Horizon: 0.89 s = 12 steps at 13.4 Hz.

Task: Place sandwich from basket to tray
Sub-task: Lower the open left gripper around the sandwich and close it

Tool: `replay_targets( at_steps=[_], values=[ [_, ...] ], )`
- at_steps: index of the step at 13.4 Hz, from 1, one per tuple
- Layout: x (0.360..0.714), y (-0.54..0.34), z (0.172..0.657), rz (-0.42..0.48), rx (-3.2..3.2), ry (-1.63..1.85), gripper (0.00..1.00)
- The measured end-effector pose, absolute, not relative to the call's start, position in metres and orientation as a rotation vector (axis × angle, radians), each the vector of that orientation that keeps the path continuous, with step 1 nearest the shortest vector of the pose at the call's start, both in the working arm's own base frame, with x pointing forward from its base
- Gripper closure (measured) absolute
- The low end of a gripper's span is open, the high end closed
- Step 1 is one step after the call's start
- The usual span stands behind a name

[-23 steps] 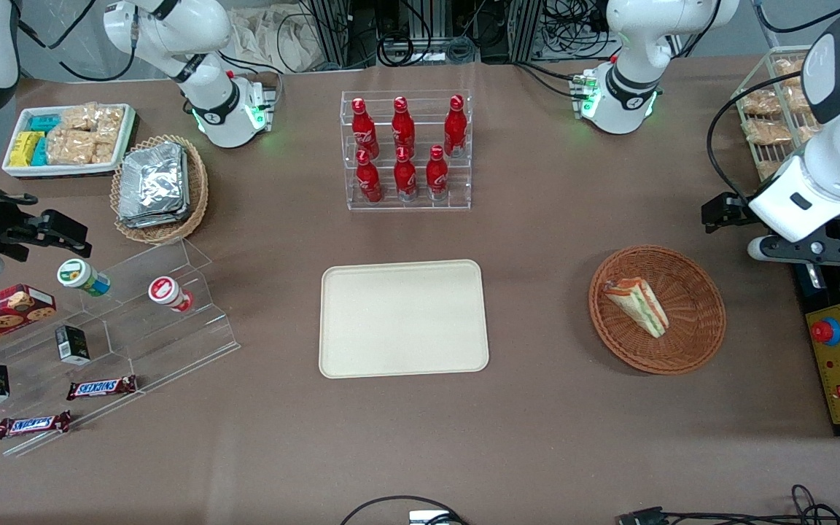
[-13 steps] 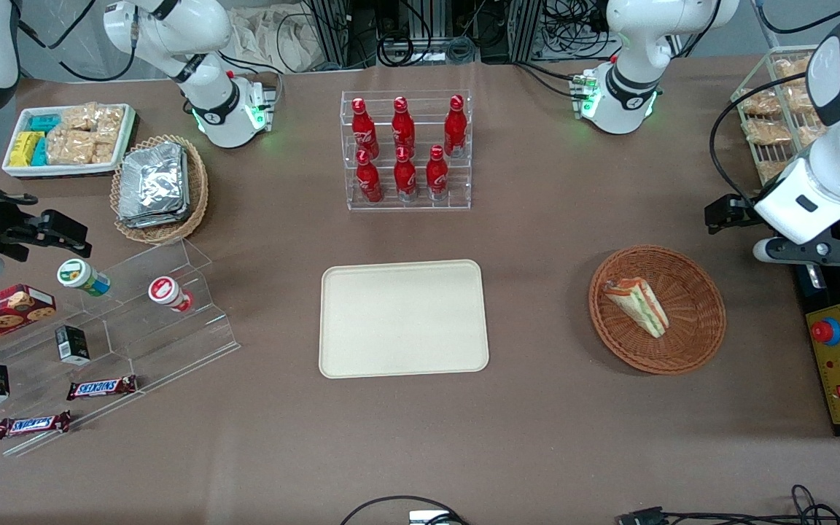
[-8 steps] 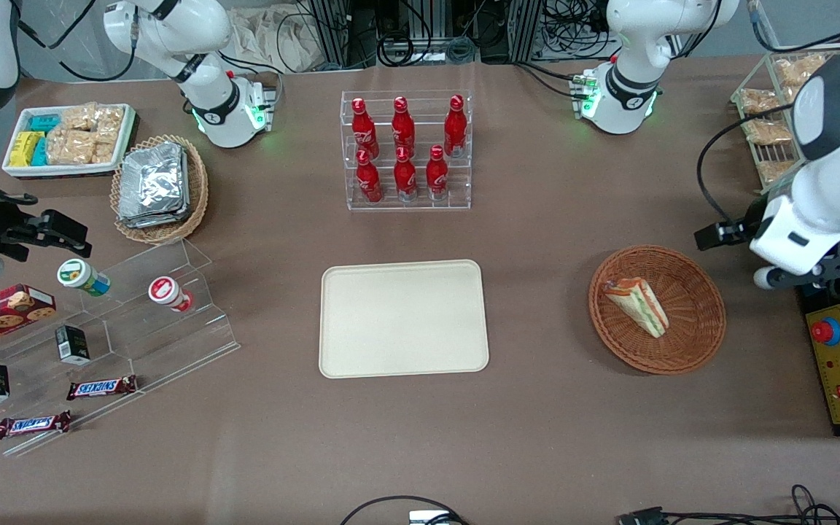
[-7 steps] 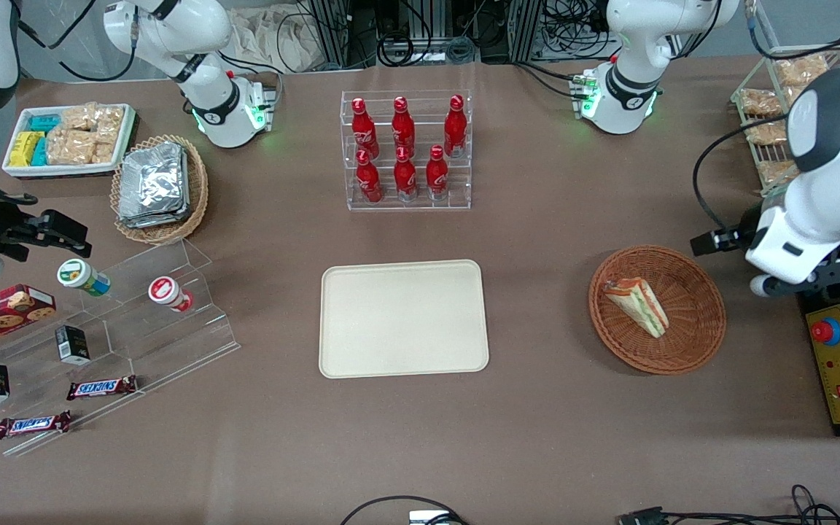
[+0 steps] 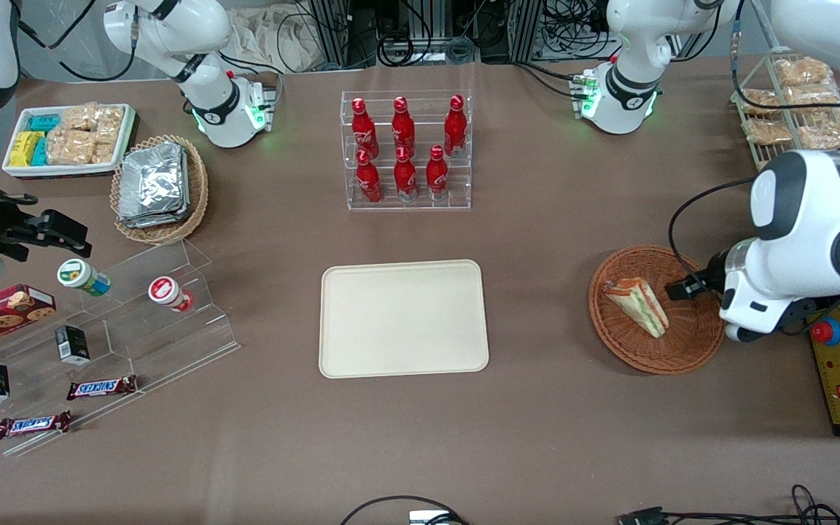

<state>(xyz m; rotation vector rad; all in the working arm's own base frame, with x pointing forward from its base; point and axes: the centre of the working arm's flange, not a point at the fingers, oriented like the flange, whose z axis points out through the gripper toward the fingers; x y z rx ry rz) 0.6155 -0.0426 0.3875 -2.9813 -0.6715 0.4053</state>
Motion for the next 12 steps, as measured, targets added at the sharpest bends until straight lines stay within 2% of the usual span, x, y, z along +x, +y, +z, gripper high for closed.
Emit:
replay_targets(
  at_steps=[1,2,4,9,12],
  values=[
    [0.619,-0.043,0.374,0.415,-2.972,-0.707,0.11],
    [0.622,-0.043,0.359,0.426,-2.960,-0.745,0.11],
    [0.626,-0.044,0.331,0.443,-2.942,-0.801,0.10],
    [0.616,-0.046,0.253,0.387,-2.950,-0.900,0.08],
    [0.608,-0.050,0.230,0.403,-2.926,-0.951,0.06]
  ],
)
